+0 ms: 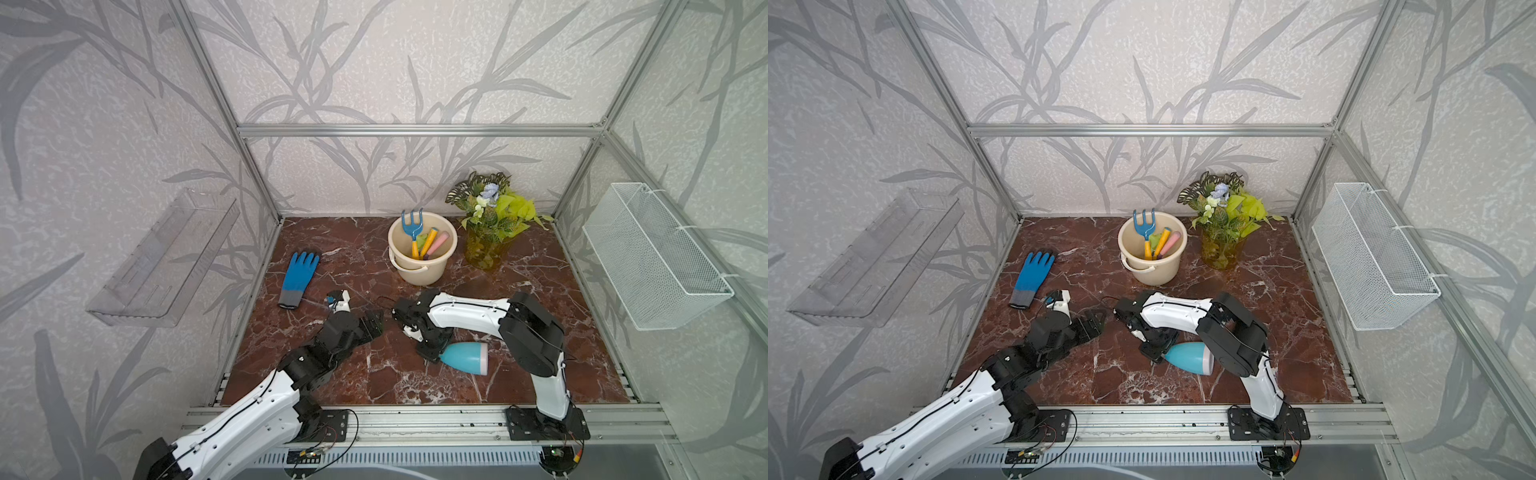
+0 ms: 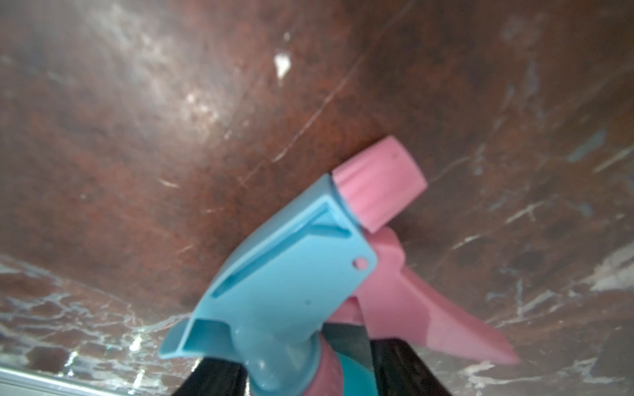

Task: Organize the gardening tools
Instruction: Adjust the gardening tool at the center of the board.

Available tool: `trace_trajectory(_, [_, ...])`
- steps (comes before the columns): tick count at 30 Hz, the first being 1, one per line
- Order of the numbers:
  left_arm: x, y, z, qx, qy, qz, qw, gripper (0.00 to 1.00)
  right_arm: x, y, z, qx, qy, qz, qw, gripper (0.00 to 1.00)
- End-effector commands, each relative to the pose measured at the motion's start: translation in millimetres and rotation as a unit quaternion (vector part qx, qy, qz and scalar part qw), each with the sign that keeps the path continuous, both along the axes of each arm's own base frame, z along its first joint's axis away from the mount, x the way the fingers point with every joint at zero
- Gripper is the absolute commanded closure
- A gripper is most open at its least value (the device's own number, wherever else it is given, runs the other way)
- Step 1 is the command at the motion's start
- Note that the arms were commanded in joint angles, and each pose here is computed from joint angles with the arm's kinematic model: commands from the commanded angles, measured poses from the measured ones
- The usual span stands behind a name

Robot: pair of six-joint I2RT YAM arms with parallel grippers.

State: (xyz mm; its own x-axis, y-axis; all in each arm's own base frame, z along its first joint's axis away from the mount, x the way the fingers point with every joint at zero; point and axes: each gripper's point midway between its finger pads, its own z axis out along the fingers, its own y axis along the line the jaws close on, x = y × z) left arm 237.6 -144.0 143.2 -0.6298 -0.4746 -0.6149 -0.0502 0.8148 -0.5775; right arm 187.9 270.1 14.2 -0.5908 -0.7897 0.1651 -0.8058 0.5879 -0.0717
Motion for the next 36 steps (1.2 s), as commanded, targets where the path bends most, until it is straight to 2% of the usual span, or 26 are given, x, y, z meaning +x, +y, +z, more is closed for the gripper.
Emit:
trace_trajectory(1, [-1.5, 3.1, 1.5, 0.002, -0.002, 0.0, 1.0, 0.08, 14.1, 3.9, -9.3, -0.006, -0.026, -0.012, 1.0, 0.5])
trace_trajectory(10, [-2.1, 4.6, 2.6, -0.001, -0.004, 0.002, 1.0, 0.09, 36.0, 14.3, 6.7, 0.033, -0.062, -0.035, 0.997, 0.67])
trace_trajectory(17, [-0.9, 3.8, 4.6, -0.005, -0.007, 0.003, 1.0, 0.09, 61.8, 18.2, 46.0, 0.104, -0.128, -0.067, 0.984, 0.7])
trace_trajectory(21, [0.4, 2.9, 6.8, -0.007, -0.01, 0.003, 1.0, 0.09, 72.0, 21.5, 73.3, 0.159, -0.172, -0.082, 0.969, 0.71])
trace_trajectory(24, [1.9, 2.0, 8.6, -0.008, -0.012, 0.003, 1.0, 0.09, 93.1, 10.2, 102.0, 0.201, -0.225, -0.115, 0.947, 0.71])
trace_trajectory(29, [5.6, -3.1, 12.9, -0.01, -0.014, -0.003, 1.0, 0.09, 114.4, -5.0, 145.6, 0.268, -0.323, -0.152, 0.895, 0.71])
trace_trajectory(32, [8.0, -6.6, 16.3, -0.013, -0.019, -0.008, 1.0, 0.09, 125.6, -19.0, 167.0, 0.307, -0.369, -0.175, 0.86, 0.71])
trace_trajectory(36, [12.1, -11.7, 20.3, -0.011, -0.023, -0.015, 1.0, 0.09, 135.8, -35.2, 194.6, 0.35, -0.452, -0.174, 0.802, 0.72])
